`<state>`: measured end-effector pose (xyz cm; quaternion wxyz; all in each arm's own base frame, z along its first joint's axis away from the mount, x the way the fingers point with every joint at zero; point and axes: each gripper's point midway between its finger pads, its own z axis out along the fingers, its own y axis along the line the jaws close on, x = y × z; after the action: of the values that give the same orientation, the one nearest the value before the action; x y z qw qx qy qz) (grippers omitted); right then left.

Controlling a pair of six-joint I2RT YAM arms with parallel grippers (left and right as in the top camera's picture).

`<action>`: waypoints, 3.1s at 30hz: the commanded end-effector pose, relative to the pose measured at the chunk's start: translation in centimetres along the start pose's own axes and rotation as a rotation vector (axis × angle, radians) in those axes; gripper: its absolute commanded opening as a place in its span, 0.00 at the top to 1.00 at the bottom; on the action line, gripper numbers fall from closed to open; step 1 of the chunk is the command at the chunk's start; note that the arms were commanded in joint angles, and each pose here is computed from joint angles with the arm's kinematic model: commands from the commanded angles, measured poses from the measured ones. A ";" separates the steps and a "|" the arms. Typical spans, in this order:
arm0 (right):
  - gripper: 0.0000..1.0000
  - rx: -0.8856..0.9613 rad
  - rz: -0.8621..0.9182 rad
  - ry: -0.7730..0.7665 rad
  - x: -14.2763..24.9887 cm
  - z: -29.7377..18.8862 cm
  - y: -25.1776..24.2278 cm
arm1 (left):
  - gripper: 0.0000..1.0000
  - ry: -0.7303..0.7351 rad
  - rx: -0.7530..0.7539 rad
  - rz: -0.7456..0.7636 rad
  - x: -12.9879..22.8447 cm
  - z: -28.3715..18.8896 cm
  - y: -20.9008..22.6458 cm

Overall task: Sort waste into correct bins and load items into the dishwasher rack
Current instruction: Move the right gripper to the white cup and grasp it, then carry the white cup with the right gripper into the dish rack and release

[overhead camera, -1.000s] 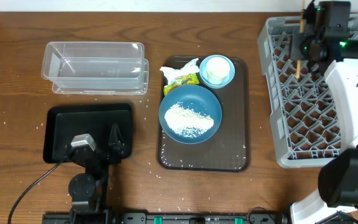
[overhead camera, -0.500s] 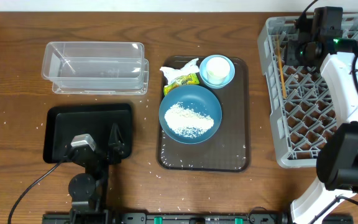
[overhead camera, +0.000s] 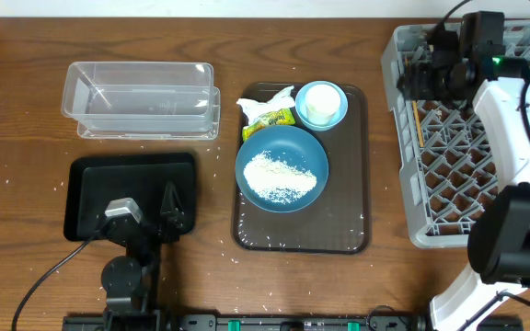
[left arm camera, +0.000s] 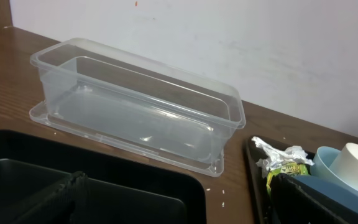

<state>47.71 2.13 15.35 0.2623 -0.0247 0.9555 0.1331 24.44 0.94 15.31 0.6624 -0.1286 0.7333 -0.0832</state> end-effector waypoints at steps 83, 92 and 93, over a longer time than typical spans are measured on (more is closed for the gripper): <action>0.99 -0.161 0.265 -0.279 -8.5 -10.3 -10.7 | 0.05 0.044 -0.018 0.009 1.6 0.1 0.5; 0.99 -0.348 0.333 -0.297 -7.1 -6.6 -16.0 | 0.05 0.044 -0.018 0.009 1.6 0.1 0.5; 0.99 -0.371 0.335 -0.301 -7.1 -6.2 -16.1 | 0.05 0.044 -0.018 0.009 1.6 0.1 0.5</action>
<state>52.33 -16.32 20.51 0.3637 0.1339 0.8773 0.2831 24.44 0.94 15.31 0.6624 -0.1286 0.7333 -0.0832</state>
